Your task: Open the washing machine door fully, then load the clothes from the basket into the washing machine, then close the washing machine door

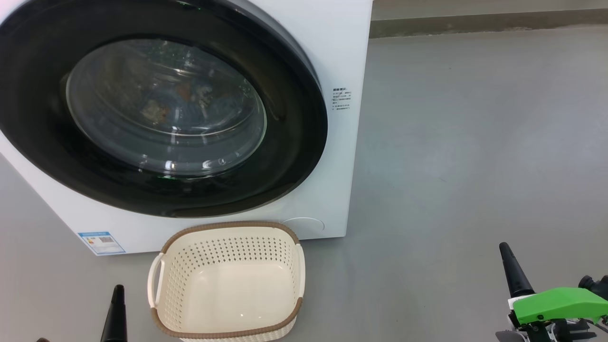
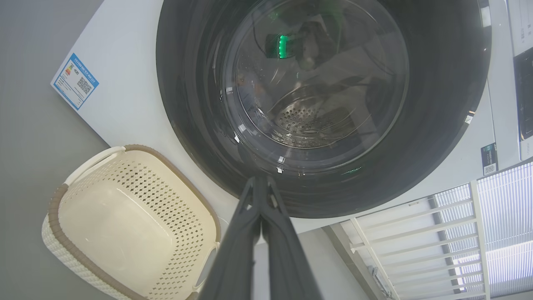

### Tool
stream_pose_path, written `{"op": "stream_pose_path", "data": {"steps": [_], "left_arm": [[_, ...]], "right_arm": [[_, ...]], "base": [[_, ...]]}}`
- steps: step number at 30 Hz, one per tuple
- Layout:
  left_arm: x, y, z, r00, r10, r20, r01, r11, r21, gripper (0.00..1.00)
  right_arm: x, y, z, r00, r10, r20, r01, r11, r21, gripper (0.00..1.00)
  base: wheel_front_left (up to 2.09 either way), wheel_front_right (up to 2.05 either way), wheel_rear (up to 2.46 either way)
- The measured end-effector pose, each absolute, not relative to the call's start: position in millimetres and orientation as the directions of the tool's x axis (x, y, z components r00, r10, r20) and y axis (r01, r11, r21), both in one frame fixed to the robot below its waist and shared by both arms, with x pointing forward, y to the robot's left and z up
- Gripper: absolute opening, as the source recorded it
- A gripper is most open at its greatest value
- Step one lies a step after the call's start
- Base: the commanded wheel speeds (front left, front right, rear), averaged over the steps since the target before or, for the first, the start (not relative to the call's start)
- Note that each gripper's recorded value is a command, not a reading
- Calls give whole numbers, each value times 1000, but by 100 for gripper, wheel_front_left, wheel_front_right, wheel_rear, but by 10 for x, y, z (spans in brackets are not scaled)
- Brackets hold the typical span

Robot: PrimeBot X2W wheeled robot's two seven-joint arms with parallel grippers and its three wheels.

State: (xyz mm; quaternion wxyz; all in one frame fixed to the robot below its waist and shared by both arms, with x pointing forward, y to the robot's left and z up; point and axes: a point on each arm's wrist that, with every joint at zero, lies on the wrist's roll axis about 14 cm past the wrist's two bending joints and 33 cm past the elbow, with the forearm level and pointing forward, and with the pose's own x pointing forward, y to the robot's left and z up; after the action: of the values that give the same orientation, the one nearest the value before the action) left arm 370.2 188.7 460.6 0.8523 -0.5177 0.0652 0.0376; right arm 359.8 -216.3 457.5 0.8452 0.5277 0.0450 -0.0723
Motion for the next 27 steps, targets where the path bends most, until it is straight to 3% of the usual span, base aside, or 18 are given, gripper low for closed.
{"op": "stream_pose_path", "data": {"steps": [27], "left_arm": [[3749, 1876, 4738, 993, -13, -121, -116, 198, -973, 0]], "right_arm": [[3727, -2087, 4738, 993, -43, -108, 114, 184, 976, 0]], "base": [[0, 0, 0]]}}
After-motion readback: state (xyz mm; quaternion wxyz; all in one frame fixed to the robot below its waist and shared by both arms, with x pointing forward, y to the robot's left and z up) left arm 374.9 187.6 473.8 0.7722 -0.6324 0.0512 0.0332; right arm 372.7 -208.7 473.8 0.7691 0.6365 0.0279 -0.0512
